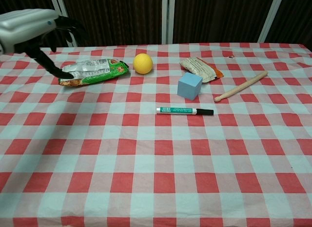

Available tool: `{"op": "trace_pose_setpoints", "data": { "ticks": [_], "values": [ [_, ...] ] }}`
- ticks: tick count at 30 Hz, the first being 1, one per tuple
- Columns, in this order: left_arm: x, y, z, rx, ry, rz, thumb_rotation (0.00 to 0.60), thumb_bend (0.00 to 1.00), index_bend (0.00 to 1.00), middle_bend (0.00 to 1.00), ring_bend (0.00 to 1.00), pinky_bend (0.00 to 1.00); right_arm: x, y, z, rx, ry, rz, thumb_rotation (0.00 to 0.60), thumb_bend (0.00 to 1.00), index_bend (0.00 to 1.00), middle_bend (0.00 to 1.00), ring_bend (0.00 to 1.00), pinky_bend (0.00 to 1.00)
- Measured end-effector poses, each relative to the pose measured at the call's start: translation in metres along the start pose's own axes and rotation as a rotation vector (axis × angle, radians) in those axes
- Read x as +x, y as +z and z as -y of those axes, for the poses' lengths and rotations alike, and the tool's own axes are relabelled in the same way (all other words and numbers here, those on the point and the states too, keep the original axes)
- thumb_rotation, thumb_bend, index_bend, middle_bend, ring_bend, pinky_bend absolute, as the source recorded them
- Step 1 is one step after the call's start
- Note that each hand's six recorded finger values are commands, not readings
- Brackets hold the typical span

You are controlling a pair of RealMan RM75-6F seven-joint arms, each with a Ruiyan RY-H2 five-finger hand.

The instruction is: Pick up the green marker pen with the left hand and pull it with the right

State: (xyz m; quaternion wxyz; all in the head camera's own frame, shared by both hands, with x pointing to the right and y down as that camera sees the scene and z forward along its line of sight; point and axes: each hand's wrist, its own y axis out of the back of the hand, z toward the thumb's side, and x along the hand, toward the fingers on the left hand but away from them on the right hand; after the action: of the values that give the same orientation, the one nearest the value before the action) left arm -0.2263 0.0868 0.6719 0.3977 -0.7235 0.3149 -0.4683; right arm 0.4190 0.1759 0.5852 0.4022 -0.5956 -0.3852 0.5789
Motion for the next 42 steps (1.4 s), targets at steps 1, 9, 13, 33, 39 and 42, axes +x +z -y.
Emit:
{"op": "trace_pose_setpoints", "data": {
  "ticks": [1,9,13,33,39,42],
  "values": [
    [0.005,0.006,0.003,0.000,-0.004,0.011,0.600,0.00,0.31,0.34,0.34,0.51,0.000,0.000,0.000,0.001,0.001,0.001,0.600,0.03,0.00,0.00,0.00,0.01],
    [0.027,0.053,0.028,-0.052,-0.034,0.065,0.600,0.06,0.38,0.45,0.46,0.64,-0.002,-0.001,0.006,-0.003,0.017,0.003,0.600,0.03,0.00,0.00,0.00,0.02],
    [0.035,0.069,0.036,-0.055,-0.037,0.063,0.600,0.06,0.42,0.47,0.51,0.64,-0.002,0.000,0.007,-0.002,0.017,-0.002,0.600,0.03,0.00,0.00,0.00,0.03],
    [0.064,0.138,0.062,-0.005,-0.111,0.018,0.600,0.07,0.46,0.49,0.76,0.80,-0.003,-0.005,0.012,-0.002,0.029,0.005,0.600,0.03,0.00,0.00,0.00,0.03],
    [0.069,0.152,0.074,0.009,-0.131,0.022,0.600,0.08,0.46,0.50,0.77,0.80,-0.004,-0.006,0.013,-0.001,0.035,0.006,0.600,0.03,0.00,0.00,0.00,0.03],
    [0.071,0.158,0.080,0.008,-0.148,0.017,0.600,0.08,0.46,0.50,0.77,0.80,-0.004,-0.006,0.015,-0.003,0.043,0.005,0.600,0.03,0.00,0.00,0.00,0.03]
  ]
}}
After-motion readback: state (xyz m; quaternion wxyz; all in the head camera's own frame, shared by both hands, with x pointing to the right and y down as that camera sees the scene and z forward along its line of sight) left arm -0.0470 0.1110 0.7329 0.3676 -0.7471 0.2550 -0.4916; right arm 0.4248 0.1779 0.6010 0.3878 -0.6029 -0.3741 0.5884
